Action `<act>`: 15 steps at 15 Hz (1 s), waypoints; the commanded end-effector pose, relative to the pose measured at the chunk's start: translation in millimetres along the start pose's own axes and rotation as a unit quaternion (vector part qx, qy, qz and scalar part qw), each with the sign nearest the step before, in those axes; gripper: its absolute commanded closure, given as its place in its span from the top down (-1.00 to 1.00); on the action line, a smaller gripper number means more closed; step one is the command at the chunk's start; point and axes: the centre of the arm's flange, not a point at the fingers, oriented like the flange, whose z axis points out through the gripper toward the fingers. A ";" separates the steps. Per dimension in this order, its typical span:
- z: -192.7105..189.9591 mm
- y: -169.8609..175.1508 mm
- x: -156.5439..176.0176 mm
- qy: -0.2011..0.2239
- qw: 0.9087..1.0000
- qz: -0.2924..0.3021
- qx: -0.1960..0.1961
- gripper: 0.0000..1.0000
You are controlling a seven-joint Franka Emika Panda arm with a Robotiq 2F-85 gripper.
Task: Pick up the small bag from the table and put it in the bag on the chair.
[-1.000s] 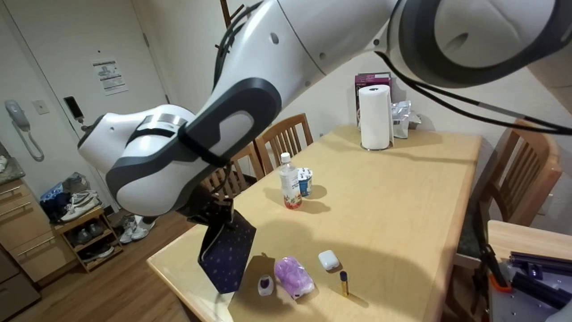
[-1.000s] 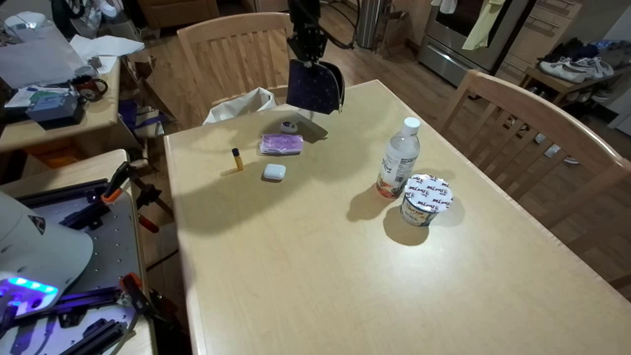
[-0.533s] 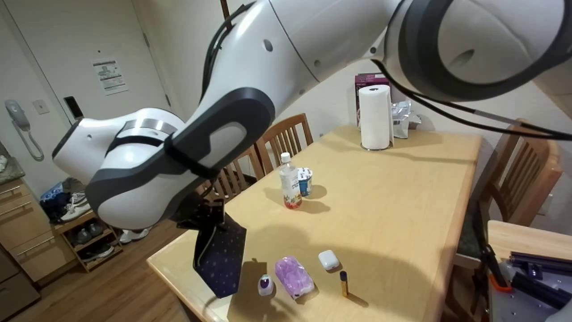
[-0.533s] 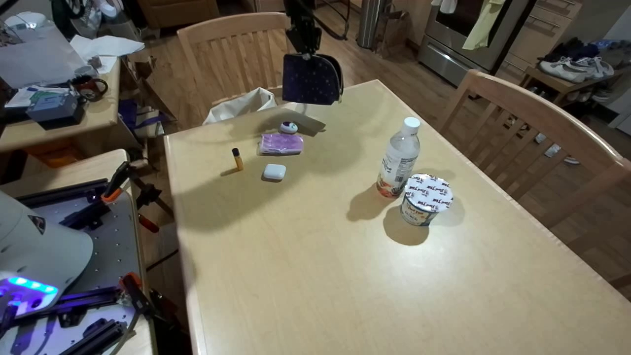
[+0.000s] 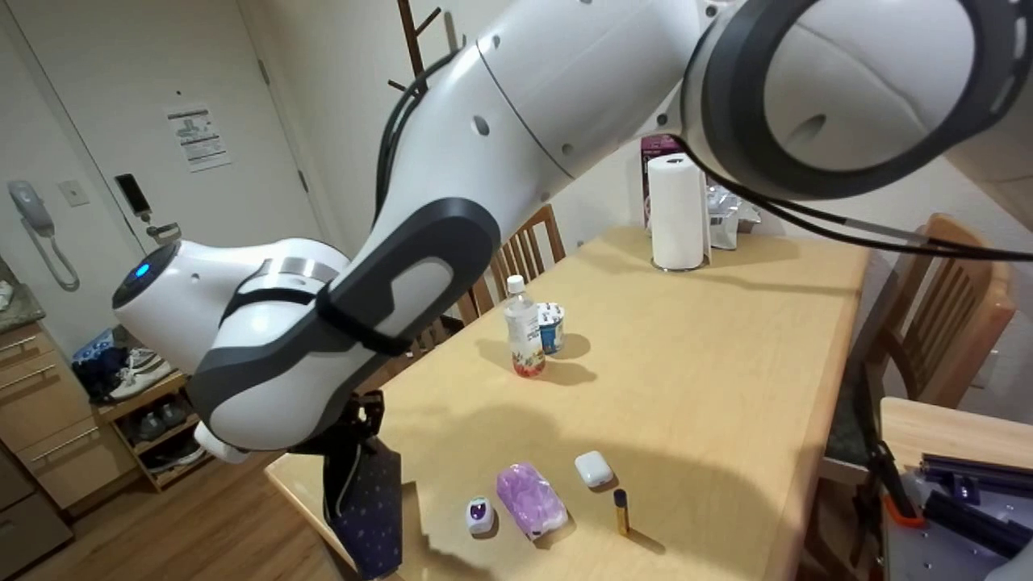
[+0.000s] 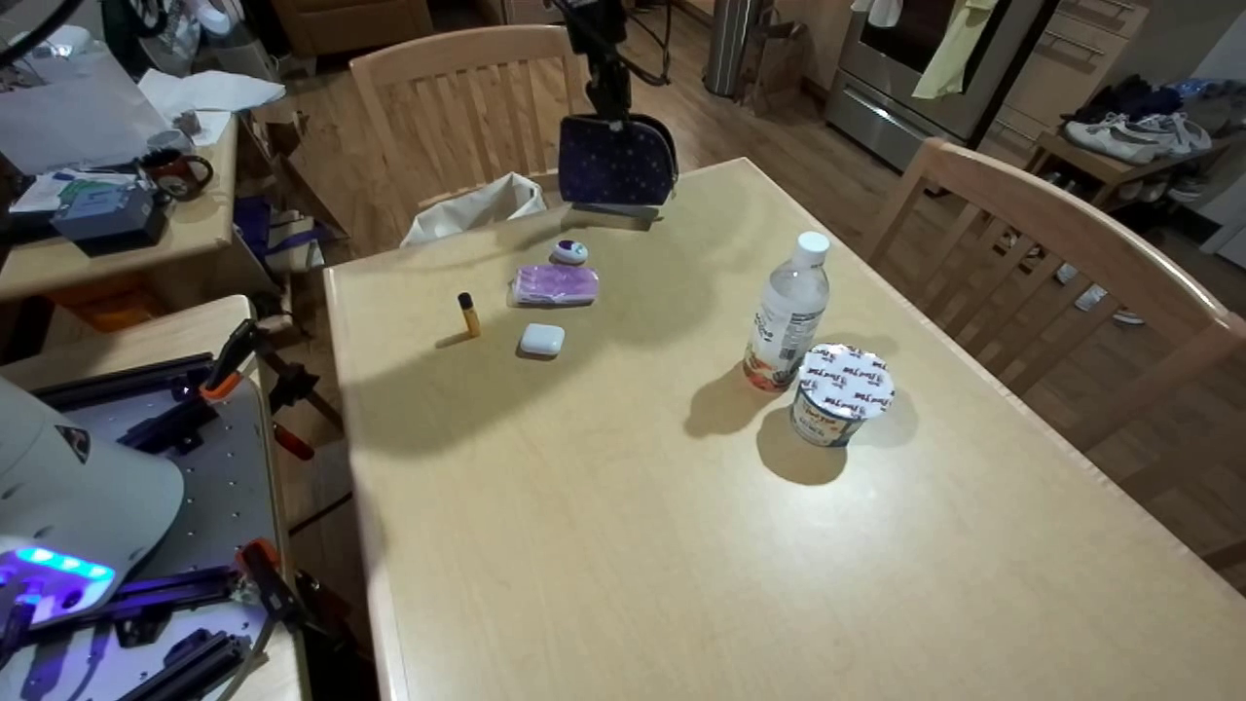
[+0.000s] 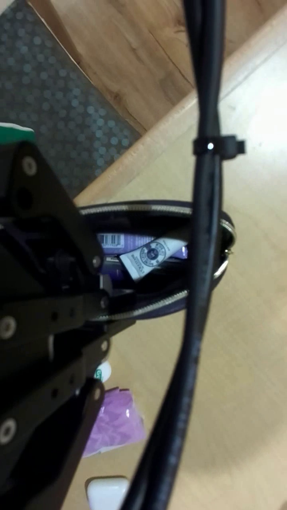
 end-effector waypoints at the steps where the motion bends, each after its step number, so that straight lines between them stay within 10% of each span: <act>1: 5.2 2.9 -1.9 0.029 0.995 -0.073 -0.055 -0.97; 8: -12.6 27.3 18.1 0.058 0.966 -0.222 -0.118 -0.97; 15: -20.6 55.0 50.9 0.111 0.909 -0.380 -0.131 -0.97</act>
